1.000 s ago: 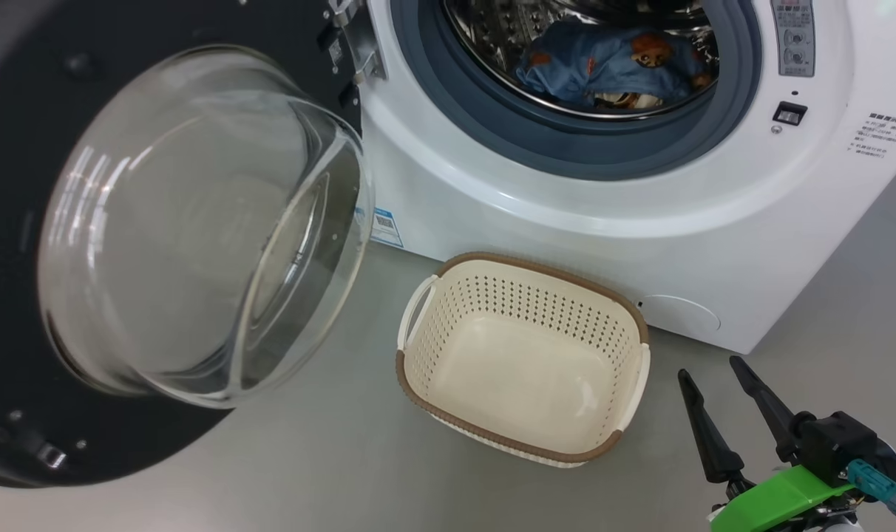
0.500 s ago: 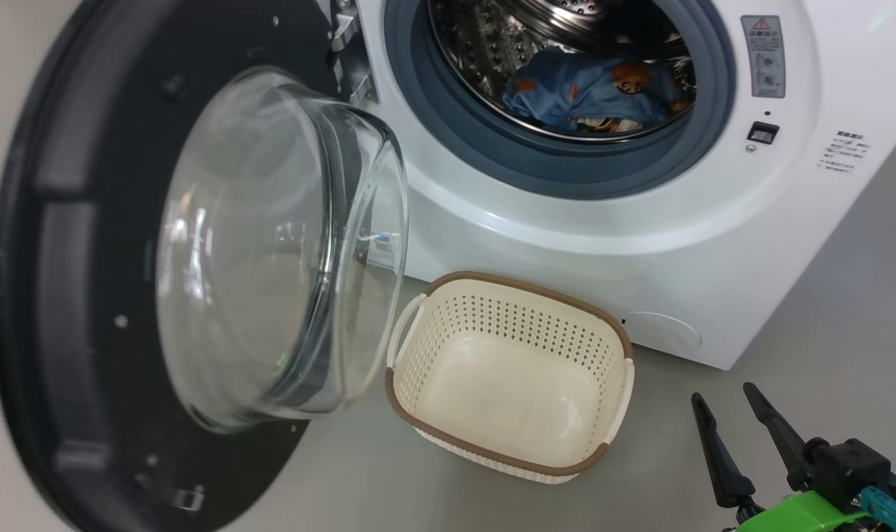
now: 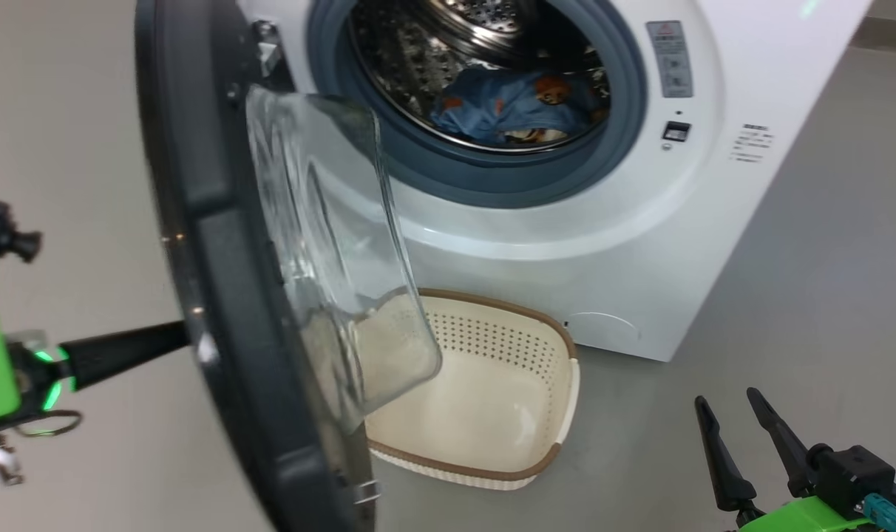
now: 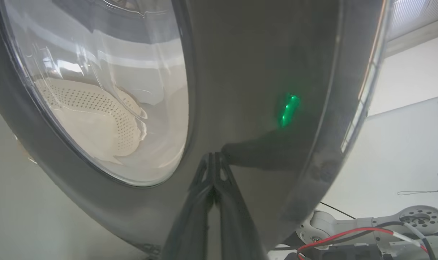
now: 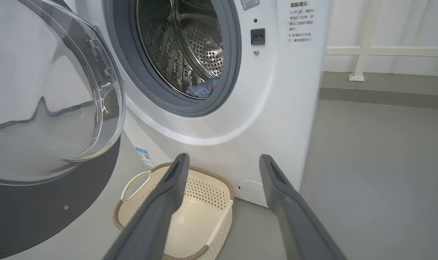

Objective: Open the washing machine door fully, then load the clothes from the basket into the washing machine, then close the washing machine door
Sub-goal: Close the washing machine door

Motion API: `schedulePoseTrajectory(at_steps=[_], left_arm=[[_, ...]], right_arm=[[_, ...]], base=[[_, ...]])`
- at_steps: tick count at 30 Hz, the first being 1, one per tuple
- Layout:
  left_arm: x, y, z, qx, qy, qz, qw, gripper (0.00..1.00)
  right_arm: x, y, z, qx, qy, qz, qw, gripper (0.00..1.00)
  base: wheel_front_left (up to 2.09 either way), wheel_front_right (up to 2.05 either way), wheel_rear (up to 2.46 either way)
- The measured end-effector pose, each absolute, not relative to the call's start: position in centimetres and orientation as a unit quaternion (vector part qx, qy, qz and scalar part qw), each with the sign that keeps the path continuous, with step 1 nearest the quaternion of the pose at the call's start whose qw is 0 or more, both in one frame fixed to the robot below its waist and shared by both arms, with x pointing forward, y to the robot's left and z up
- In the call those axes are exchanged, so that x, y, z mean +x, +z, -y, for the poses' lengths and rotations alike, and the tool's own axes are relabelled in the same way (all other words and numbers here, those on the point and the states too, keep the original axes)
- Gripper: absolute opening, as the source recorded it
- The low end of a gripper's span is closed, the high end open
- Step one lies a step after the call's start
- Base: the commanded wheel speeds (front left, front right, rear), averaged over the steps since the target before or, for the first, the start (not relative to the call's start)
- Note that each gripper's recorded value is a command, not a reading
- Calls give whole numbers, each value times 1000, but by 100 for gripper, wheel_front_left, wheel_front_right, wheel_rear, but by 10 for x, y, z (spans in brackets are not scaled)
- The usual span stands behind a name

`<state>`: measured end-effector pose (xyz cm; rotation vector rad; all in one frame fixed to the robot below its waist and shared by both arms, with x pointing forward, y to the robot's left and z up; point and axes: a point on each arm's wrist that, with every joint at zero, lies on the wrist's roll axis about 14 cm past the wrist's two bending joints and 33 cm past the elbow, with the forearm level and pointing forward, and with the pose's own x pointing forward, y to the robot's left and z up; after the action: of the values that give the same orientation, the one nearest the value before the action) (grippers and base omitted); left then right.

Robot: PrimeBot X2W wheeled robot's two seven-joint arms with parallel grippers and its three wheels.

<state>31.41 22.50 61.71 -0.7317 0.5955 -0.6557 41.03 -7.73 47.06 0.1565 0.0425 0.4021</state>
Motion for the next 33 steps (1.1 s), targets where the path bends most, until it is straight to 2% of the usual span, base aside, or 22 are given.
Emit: schedulePoseTrajectory(at_steps=[8,21,26,33], left_arm=[[349,631,-160,-326,-394,-272,815,0],[413,638,-112,-333,-405,-227,821,0],[436,643,-92,-353,-412,-205,814,0],[448,638,-80,-349,-416,-209,813,0]], right_arm=[[400,470,111,81,148,-20,985,100],[388,468,155,89,75,-18,993,100],[390,471,172,88,50,-11,995,100],[387,465,180,86,34,-18,996,100]], base=[[0,0,0],[0,0,0],[0,0,0],[0,0,0]])
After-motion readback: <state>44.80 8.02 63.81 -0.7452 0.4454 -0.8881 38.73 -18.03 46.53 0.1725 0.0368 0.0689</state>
